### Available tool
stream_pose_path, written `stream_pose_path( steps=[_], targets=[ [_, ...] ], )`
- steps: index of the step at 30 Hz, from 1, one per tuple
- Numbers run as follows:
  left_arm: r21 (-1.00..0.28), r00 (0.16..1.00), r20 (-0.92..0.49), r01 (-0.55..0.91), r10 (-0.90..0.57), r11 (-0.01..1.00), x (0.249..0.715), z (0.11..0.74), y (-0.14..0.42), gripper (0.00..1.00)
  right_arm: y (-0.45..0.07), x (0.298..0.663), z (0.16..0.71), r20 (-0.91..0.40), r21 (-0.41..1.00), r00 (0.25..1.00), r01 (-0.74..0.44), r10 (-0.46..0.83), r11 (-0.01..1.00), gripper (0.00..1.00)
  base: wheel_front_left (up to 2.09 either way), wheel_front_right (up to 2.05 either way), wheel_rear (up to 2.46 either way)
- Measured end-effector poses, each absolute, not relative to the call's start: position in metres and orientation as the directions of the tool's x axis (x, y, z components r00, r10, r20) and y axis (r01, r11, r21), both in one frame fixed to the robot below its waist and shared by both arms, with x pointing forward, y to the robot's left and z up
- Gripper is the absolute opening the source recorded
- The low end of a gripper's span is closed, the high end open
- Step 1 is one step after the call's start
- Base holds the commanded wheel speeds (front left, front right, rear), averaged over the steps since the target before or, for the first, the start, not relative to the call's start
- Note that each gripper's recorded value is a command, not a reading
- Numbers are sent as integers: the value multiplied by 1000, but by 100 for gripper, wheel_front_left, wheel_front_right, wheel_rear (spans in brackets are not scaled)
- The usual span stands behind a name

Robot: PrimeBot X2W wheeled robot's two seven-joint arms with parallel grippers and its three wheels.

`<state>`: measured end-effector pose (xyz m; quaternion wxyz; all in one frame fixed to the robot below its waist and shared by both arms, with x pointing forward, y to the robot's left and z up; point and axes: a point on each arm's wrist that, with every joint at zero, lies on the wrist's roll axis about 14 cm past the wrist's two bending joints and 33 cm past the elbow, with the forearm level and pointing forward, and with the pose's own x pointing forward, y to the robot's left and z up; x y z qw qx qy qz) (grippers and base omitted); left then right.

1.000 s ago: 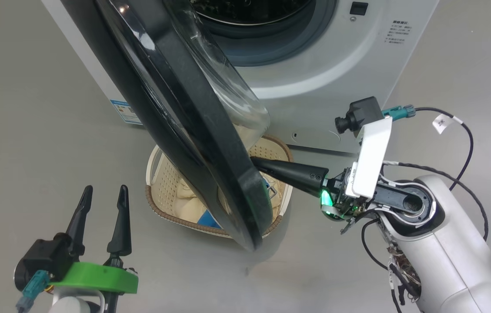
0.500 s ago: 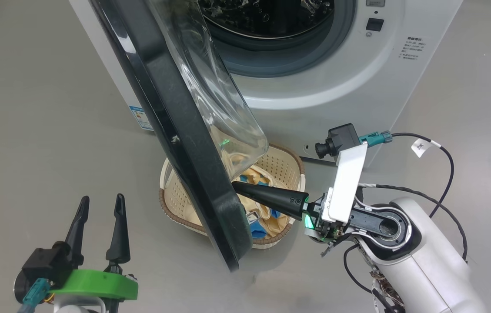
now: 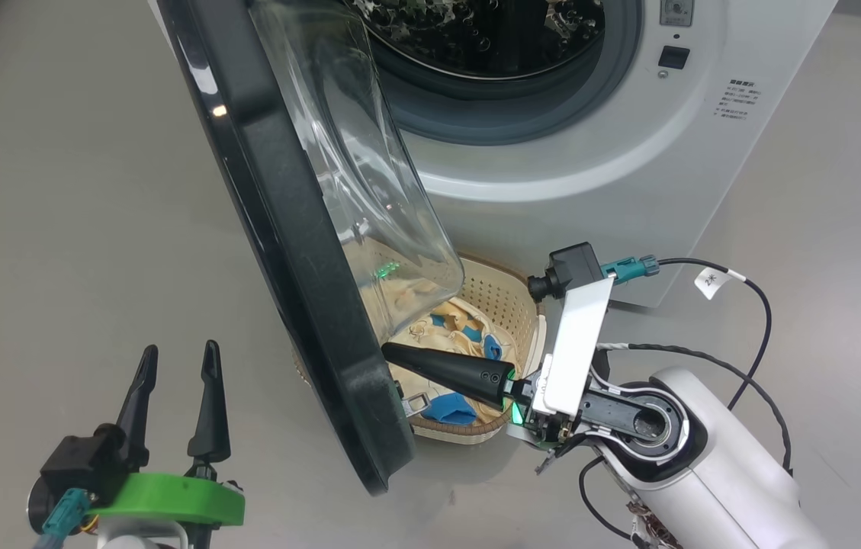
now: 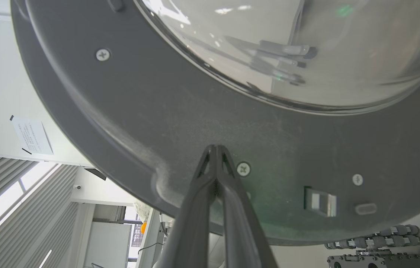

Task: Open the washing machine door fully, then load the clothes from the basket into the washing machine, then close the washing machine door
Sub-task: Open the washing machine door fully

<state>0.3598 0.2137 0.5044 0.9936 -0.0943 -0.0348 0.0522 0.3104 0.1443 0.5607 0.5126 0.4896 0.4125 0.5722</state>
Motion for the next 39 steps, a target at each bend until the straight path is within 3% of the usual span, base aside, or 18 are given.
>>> stream_pose_path(
  steps=[23, 24, 26, 27, 28, 32, 39],
  targets=[
    [-198, 991, 58, -104, 118, 975, 359, 503, 214, 100, 138, 320, 556, 95, 968, 110, -241, 989, -66, 0, 0, 0, 0],
    [-199, 992, 56, -103, 117, 975, 359, 502, 214, 100, 136, 322, 557, 94, 966, 124, -251, 988, -60, 7, 0, 0, 0],
    [-199, 992, 52, -103, 116, 974, 358, 501, 213, 100, 133, 326, 558, 90, 961, 148, -272, 985, -47, 71, 0, 0, 0],
    [-199, 992, 52, -103, 116, 974, 358, 501, 213, 100, 133, 326, 558, 90, 961, 148, -272, 985, -47, 90, 0, 0, 0],
    [-201, 992, 53, -99, 112, 975, 358, 501, 212, 100, 130, 330, 560, 84, 954, 171, -298, 982, -30, 100, 0, 0, 0],
    [-194, 993, 57, -90, 103, 977, 359, 502, 209, 100, 120, 338, 562, 76, 938, 221, -346, 972, 6, 100, 0, 0, 0],
    [-192, 994, 57, -78, 91, 978, 359, 502, 206, 100, 89, 366, 572, 74, 853, 396, -501, 915, 147, 100, 0, 0, 0]
  ],
)
